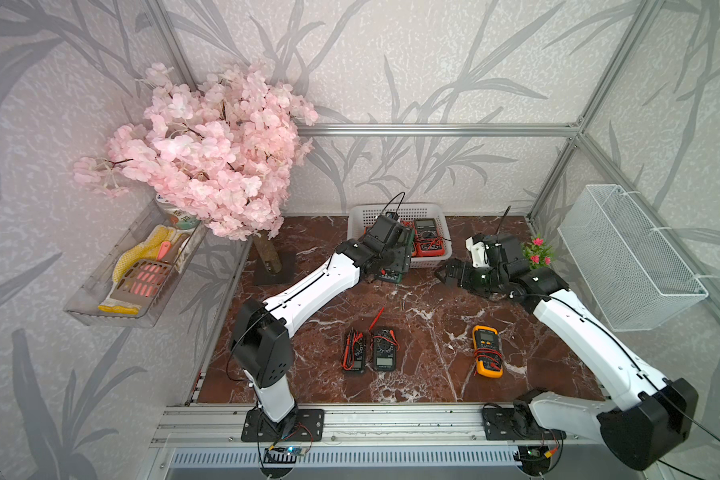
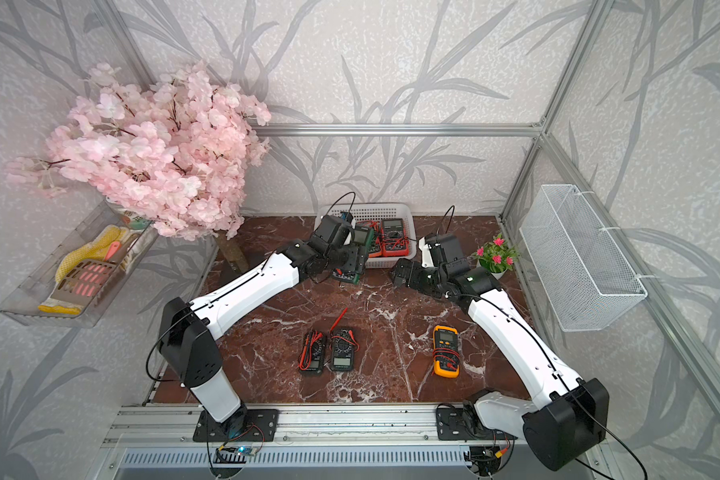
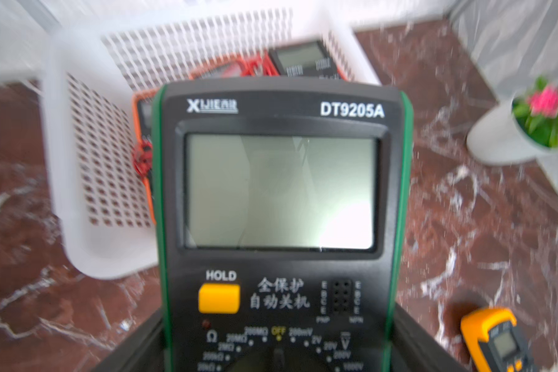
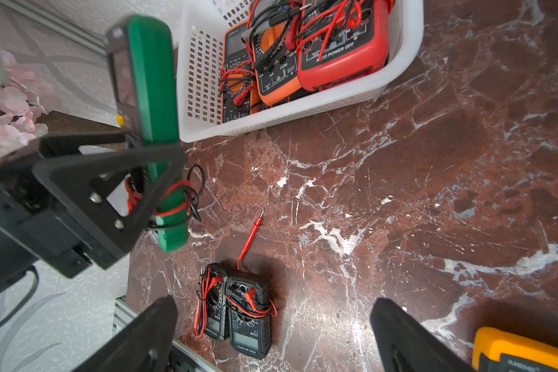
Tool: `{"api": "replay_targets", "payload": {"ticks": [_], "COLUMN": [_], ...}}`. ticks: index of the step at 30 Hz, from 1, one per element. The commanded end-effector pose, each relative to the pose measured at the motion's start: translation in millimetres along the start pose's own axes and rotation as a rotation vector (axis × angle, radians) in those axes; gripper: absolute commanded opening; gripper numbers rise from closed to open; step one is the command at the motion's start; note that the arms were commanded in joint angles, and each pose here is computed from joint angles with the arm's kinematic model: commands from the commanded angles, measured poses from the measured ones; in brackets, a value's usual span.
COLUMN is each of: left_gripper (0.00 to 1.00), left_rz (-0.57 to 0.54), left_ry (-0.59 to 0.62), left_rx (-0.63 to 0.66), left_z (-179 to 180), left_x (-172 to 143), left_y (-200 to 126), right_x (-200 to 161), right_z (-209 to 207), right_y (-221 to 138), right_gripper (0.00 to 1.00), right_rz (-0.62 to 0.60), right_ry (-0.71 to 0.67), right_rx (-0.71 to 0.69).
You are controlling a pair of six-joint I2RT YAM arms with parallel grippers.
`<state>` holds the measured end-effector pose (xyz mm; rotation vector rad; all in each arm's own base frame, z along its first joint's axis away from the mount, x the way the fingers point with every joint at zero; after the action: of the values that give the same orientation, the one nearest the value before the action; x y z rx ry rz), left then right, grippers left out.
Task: Put the multimeter into the basket
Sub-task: Pick up the multimeter from the center of the board, then place the multimeter in the basket.
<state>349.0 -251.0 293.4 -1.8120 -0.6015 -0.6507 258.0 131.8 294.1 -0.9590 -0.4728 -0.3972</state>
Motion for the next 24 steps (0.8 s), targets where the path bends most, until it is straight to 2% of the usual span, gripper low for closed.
{"api": "replay_targets", "payload": {"ticks": [1,13,24], "left_gripper": [0.48,0.48,0.48], "left_rz": [-0.125,-0.171,-0.131], "left_ry": [-0.021,-0.078,-0.094], "left_rx": [0.037,0.157,0.276], "left_z": [1.3,25.6,46.2], "left_x": [33.1,75.9,90.8], "left_y": [-3.3,28.4,76.3], "right_x": [13.5,32.3,33.9], "right_z": [8.9,21.9,21.5], "right_y": [-4.0,2.2,20.6], "right_gripper": [0.99,0.99,0.99], "right_rz": [-0.048,-0.084,-0.002], "right_ry": [-0.012,-0.022,-0.037], "right_rx": [0.05,0.141,0.16]}}
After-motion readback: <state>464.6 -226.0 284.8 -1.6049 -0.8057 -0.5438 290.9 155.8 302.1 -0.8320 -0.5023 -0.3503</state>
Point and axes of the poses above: each gripper's point midway between its finger pads, its own y axis out along the fingers, its own z axis along the line the jaws close on, x = y × z, the point moved 9 cm from there along -y, back along the fingers, and after that the axes turned 11 degrees about -y, right-handed, at the moved point
